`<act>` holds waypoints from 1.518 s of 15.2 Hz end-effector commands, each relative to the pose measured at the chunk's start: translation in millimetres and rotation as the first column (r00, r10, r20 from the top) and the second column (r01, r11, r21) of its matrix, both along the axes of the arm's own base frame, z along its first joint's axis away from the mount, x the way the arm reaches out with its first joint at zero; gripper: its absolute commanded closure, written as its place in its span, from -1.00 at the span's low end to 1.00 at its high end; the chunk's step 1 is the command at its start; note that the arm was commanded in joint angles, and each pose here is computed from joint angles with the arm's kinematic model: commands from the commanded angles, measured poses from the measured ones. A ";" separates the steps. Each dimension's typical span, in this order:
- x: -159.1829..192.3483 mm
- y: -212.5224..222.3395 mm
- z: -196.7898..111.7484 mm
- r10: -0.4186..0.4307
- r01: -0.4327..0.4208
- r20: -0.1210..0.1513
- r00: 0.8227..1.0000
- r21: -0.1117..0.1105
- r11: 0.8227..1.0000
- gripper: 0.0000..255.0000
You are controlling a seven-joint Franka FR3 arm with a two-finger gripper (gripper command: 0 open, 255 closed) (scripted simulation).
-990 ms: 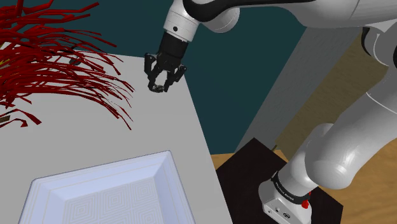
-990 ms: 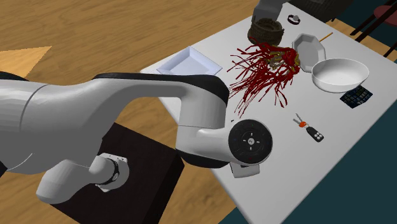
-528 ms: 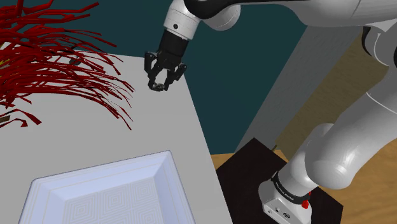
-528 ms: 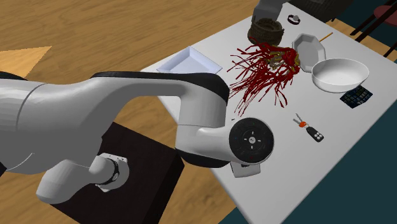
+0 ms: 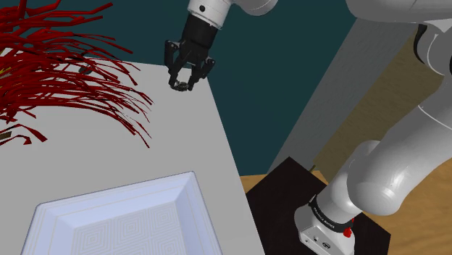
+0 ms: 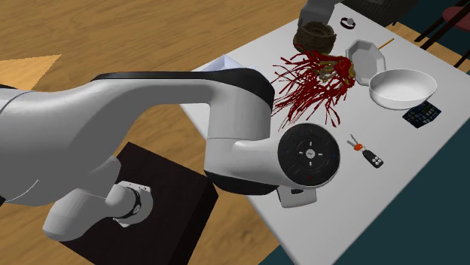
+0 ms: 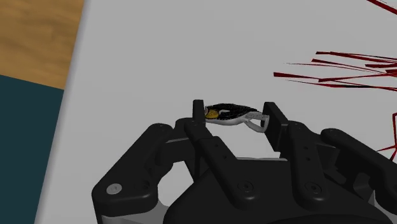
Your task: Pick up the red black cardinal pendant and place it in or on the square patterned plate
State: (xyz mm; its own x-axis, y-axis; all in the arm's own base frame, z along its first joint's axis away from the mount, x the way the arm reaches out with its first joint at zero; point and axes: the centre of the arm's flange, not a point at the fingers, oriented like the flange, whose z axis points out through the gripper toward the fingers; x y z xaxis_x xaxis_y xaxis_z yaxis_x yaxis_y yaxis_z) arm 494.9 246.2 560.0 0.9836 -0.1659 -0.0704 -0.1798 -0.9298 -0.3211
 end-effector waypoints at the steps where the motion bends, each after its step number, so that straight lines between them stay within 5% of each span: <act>1: -0.1 0.0 10.3 0.000 0.000 0.000 1.000 0.000 1.000 1.00; 8: -0.1 0.0 42.9 0.000 0.000 0.000 1.000 0.000 1.000 1.00; 23: -148.2 131.4 42.3 0.000 0.000 0.000 1.000 0.000 1.000 1.00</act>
State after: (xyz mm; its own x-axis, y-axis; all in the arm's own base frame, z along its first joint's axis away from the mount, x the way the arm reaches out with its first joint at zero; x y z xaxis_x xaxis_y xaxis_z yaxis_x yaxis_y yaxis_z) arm 357.5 367.2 601.0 0.9838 -0.1647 -0.0707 -0.1787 -0.9302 -0.3207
